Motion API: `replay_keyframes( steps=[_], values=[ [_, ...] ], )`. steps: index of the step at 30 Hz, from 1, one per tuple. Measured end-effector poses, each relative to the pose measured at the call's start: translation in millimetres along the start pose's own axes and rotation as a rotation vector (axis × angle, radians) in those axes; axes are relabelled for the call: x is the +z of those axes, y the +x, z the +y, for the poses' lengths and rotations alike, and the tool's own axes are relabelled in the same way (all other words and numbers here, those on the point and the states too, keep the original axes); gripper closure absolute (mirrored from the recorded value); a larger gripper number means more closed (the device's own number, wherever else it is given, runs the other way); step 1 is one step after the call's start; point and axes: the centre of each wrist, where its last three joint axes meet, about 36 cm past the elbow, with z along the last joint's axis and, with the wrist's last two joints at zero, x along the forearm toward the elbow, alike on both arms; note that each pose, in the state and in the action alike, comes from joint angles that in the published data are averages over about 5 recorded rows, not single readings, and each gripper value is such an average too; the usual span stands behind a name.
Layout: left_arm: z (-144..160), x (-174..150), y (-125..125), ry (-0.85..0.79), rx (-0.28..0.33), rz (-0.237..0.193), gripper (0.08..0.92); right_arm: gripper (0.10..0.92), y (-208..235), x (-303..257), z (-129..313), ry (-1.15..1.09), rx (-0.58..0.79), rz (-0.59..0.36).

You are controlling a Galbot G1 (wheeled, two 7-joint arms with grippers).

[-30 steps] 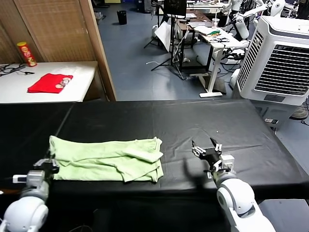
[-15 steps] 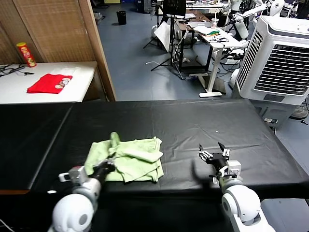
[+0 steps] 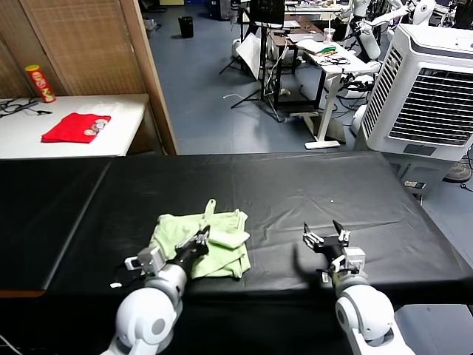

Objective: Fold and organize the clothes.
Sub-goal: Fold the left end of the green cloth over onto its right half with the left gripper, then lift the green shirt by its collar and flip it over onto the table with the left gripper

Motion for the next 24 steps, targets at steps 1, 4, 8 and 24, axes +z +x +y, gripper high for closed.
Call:
replay_keyframes(
  steps=[1,4,8,24],
  values=[
    [-1.3,1.1,-0.6,0.001,0.003,0.0,0.844,0.224,-0.1,0.3,1.2,0.0,-0.002,0.0],
    [-4.7,6.3,-2.5,-0.004,0.006,-0.003,0.844,0.224,-0.6,0.2,4.7,-0.001,-0.013,-0.001],
    [-8.2,13.1,-5.2,-0.002,0.017,-0.01,0.808,0.224,-2.3,-2.2,9.1,-0.003,-0.05,-0.024],
    [12.9,1.5,-5.7,-0.075,0.011,-0.21,0.203,0.224,-29.7,-16.2,60.8,-0.005,-0.361,-0.083]
  ],
)
